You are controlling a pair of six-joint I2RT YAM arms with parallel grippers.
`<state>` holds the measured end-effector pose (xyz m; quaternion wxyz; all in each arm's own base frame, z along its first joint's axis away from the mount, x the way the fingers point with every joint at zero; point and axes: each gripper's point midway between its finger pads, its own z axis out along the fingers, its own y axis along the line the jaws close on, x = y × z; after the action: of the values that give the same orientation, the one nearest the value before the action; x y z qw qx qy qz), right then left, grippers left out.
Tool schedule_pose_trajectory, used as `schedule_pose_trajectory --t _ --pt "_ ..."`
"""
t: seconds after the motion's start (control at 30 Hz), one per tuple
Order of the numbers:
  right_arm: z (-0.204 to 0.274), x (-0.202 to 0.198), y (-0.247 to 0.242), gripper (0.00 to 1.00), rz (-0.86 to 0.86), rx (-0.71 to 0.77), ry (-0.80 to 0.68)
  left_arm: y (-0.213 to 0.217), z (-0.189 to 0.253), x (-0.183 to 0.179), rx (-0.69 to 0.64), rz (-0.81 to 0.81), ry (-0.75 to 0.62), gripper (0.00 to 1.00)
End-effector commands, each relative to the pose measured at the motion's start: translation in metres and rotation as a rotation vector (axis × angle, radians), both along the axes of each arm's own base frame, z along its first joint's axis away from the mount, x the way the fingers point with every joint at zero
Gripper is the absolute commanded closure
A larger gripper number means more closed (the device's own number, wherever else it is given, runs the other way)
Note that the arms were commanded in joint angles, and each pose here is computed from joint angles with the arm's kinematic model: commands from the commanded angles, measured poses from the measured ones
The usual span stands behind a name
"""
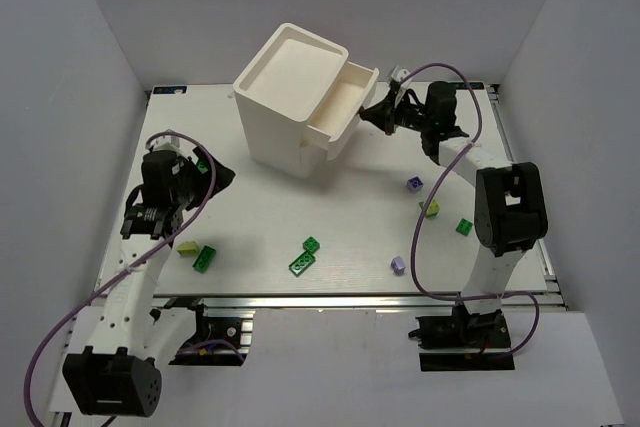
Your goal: Sort the legos into containers by color
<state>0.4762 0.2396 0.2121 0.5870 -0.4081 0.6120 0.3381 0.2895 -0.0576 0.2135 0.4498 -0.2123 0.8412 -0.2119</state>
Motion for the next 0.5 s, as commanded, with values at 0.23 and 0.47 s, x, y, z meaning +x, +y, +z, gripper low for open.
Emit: schedule_pose_trajectory --t 0.23,0.47 --pt "0.020 -0.013 -0.008 0.66 0.045 -0.004 -0.011 0.028 -0.028 0.045 0.152 0.090 0.081 0.06" --pt "0.025 -0.024 -0.028 0.22 -0.019 -0.051 0.032 0.069 -0.059 0.077 0.294 0.242 0.221 0.04"
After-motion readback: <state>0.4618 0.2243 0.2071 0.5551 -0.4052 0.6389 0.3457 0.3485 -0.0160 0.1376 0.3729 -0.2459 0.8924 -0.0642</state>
